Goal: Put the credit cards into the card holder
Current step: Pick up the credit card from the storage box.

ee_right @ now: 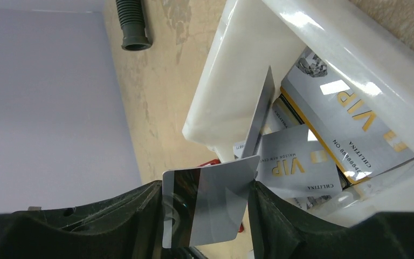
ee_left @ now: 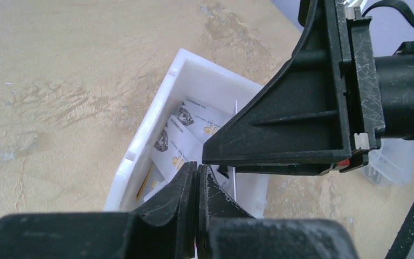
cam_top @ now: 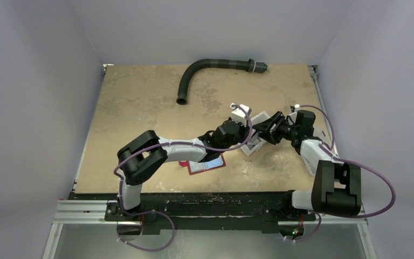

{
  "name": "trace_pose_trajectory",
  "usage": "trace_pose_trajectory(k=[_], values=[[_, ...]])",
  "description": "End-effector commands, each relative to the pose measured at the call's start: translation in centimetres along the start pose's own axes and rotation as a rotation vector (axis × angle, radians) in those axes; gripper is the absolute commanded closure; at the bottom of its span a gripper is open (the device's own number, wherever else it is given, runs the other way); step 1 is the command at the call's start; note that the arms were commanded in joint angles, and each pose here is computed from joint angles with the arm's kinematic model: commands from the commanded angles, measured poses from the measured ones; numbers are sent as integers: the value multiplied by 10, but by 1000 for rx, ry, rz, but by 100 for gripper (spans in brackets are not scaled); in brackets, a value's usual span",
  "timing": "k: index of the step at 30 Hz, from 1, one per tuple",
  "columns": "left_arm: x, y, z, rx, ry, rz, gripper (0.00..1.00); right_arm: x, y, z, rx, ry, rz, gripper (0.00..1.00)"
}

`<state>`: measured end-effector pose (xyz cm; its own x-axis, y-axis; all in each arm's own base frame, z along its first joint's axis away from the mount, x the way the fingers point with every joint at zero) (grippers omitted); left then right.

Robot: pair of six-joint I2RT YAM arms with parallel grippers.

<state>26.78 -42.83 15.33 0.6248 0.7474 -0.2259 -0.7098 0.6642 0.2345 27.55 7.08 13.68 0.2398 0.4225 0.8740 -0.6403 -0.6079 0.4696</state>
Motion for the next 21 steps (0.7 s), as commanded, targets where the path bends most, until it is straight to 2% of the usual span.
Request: trace_pose_trajectory(k=[1,5,8,9,13,17,21], values=[[-4,7,36,-126,12,-19,100,12,5,8,-25,92,-4,66],[-12,10,36,-58,24,-62,99,13,6,8,-29,117,-3,75],[-19,22,45,0,68,-107,84,16,9,10,-33,181,5,75],[-19,29,50,11,87,-111,74,15,11,10,-33,199,-15,75],[-12,64,72,60,168,-148,43,17,19,19,-80,323,-96,74],[2,105,81,127,274,-240,30,30,29,20,-107,420,-118,74],[18,153,87,137,408,-302,27,54,34,4,-117,503,-121,74]])
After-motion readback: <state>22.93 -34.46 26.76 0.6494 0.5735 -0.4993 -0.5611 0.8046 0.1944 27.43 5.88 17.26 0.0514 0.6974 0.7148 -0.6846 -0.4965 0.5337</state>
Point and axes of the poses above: each gripper's point midway between its finger pads, its own y axis back along the fingers, its own x axis along the line the jaws close on, z = x × y, the point moved 6 cm from there along y, back along the fingers, and after that the axes turned 4 degrees about -y, right-handed, at the moved point
